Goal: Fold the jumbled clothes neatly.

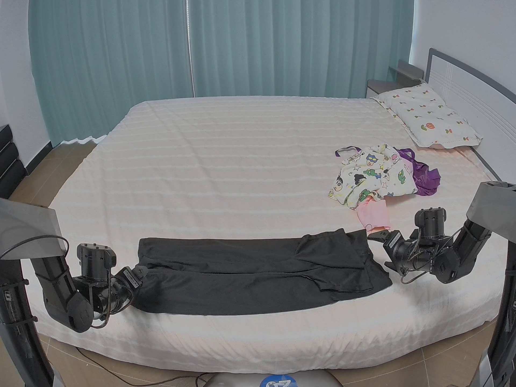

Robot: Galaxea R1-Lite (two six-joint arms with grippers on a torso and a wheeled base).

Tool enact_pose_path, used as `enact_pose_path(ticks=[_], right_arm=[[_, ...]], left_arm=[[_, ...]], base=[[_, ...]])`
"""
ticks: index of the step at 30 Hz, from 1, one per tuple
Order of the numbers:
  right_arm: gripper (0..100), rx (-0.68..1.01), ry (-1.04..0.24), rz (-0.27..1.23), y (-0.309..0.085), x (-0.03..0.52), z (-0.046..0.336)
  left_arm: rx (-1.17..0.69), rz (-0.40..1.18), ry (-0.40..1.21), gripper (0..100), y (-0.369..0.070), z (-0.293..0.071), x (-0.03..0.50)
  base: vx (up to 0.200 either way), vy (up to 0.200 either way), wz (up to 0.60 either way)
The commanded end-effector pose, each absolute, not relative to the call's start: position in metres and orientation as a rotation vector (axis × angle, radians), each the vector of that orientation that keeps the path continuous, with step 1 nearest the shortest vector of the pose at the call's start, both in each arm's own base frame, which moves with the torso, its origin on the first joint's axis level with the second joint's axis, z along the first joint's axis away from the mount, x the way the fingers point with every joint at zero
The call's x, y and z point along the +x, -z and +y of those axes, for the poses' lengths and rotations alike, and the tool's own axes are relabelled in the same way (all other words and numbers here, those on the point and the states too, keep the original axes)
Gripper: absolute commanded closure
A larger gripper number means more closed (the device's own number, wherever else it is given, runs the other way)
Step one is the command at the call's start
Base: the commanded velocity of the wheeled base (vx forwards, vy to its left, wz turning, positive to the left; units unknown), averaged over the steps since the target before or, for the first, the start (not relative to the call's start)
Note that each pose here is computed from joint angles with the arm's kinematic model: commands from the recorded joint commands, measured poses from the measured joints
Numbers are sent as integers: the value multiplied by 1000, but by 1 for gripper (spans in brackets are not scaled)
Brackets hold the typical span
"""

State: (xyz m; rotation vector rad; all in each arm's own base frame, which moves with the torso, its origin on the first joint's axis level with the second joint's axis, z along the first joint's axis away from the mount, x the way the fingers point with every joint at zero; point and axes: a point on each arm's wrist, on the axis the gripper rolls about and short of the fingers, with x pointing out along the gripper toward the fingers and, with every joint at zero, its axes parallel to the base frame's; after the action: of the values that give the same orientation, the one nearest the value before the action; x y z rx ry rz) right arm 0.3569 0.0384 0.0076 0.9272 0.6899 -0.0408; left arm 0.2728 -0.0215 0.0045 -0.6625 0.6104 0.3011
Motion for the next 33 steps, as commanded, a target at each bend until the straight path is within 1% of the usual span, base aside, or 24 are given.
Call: enact_pose_path(ticks=[1, 5, 17, 22, 26, 29, 33], right_arm=[[0, 928, 39, 688, -9, 357, 39], [0, 928, 39, 688, -9, 357, 39], [0, 928, 40, 689, -8, 357, 39], [0, 928, 39, 688, -9, 357, 39], [0, 926, 35, 690, -9, 357, 40], [0, 927, 33, 691, -9, 357, 41], [0, 926, 35, 695, -7, 356, 41]], left_arm=[[-682, 551, -284, 0, -21, -21, 271], [-687, 542, -281, 0, -23, -20, 271], [-693, 555, -262, 0, -22, -20, 271], [-692, 562, -265, 0, -20, -19, 271], [-694, 551, -210, 0, -24, -14, 282], [-622, 592, -173, 0, -16, -7, 290], [-530, 626, -165, 0, -3, 3, 307]], base=[[0, 0, 0], [0, 0, 0], [200, 0, 0], [0, 0, 0], [0, 0, 0], [0, 0, 0], [0, 0, 0]])
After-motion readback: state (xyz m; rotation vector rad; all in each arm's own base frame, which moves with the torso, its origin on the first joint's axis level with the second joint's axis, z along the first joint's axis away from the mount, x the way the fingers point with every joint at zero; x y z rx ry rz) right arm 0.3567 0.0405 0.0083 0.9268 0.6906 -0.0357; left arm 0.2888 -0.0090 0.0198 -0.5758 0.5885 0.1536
